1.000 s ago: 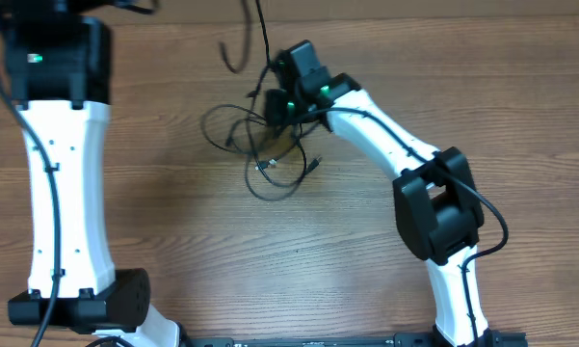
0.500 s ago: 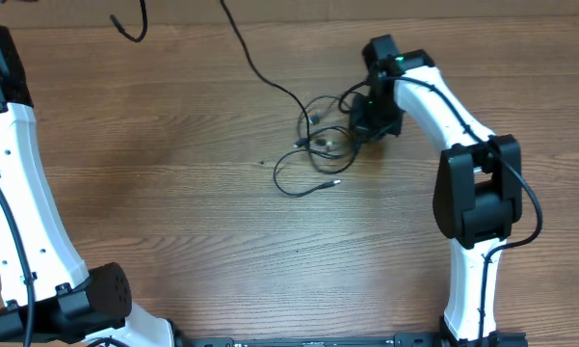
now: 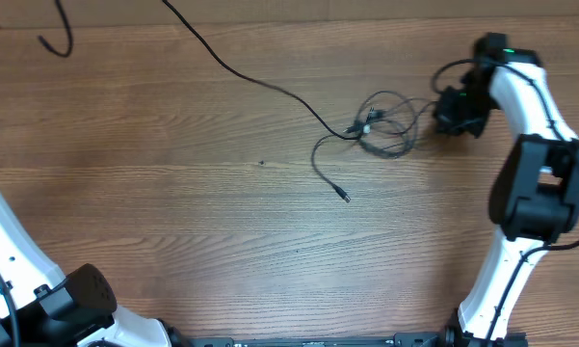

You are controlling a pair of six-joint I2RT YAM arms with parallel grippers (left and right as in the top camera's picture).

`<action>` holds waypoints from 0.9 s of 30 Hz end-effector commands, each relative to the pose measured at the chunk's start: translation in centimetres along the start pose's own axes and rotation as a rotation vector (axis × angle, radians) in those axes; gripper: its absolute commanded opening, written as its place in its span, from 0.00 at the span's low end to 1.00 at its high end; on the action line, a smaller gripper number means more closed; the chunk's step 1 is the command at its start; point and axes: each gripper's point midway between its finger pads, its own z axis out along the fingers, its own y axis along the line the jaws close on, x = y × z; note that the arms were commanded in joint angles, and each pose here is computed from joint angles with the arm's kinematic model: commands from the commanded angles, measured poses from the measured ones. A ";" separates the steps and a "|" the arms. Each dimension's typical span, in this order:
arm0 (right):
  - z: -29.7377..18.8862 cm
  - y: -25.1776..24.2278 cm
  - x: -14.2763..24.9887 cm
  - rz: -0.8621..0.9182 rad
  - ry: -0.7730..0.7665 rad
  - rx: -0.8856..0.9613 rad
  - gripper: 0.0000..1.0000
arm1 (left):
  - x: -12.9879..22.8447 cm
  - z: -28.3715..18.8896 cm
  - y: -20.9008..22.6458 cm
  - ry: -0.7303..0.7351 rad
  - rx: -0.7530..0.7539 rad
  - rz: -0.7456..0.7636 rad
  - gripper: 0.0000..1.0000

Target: Untangle cables

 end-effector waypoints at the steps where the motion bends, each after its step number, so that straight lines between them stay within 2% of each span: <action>1: -0.8 -2.1 -1.0 0.064 0.014 -0.068 0.04 | -0.7 -1.7 -0.8 -0.019 -0.030 0.075 0.04; 5: -1.2 -3.3 -0.7 0.040 0.037 -0.080 0.04 | -0.9 -2.7 0.7 -0.028 -0.078 0.107 0.04; 9: -1.1 -2.8 -0.4 0.021 0.046 -0.088 0.04 | -0.1 -3.2 4.8 -0.043 -0.195 0.068 0.04; 15: -0.7 -1.3 0.4 -0.033 0.060 -0.084 0.04 | 5.3 -5.7 14.6 -0.013 -0.670 -0.087 0.04; 18: -0.5 -0.5 0.8 -0.059 0.065 -0.079 0.04 | 7.5 -7.2 16.8 0.034 -0.856 -0.113 0.04; 22: -0.3 0.2 1.2 -0.076 0.070 -0.077 0.04 | 7.7 -9.8 16.9 0.008 -1.038 -0.102 0.04; 27: -0.1 0.8 1.6 -0.090 0.079 -0.075 0.04 | 3.8 -15.4 11.9 -0.206 -1.325 0.088 0.04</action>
